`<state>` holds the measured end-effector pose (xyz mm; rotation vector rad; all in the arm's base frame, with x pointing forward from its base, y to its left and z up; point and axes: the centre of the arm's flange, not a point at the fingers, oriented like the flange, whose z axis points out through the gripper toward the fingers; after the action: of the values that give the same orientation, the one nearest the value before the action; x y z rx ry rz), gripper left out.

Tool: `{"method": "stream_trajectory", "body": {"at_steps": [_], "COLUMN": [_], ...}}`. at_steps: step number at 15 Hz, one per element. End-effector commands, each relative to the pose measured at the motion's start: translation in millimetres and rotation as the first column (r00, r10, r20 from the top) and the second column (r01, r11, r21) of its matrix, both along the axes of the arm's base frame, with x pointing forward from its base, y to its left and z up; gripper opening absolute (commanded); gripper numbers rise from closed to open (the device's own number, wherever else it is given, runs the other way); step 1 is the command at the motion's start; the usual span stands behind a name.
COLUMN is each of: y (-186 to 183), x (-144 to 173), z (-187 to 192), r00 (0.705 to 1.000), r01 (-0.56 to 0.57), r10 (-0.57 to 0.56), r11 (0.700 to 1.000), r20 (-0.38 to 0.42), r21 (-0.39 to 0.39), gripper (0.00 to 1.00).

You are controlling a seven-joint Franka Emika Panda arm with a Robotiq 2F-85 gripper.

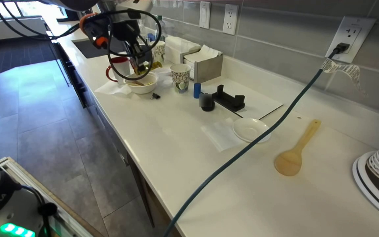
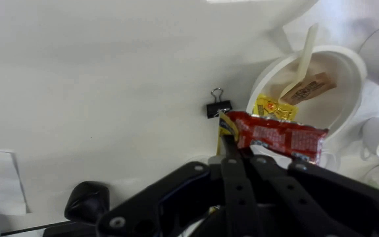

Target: Pick up the sachets on the right and put them in the white bowl on the left

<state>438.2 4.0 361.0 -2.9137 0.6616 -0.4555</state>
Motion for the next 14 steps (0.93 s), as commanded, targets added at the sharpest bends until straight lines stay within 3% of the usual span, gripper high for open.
{"method": "stream_trajectory", "body": {"at_steps": [1,4,5,9,14], "y": [1,-1,5,45,68], "x": [-1,-1,4,37,71], "z": [0,-1,-1,1,-5], "r00": [1.000,1.000,0.999,0.990,0.987], "r01": [-0.008,-0.015,-0.046,-0.137,-0.156], "r10": [0.008,0.015,0.046,0.134,0.150], "r11": [1.000,1.000,0.998,0.988,0.982], "r20": [0.000,-0.001,-0.001,0.053,0.064], "r21": [-0.001,-0.002,0.034,0.068,0.106], "gripper": [0.02,0.02,0.01,0.01,0.01]}}
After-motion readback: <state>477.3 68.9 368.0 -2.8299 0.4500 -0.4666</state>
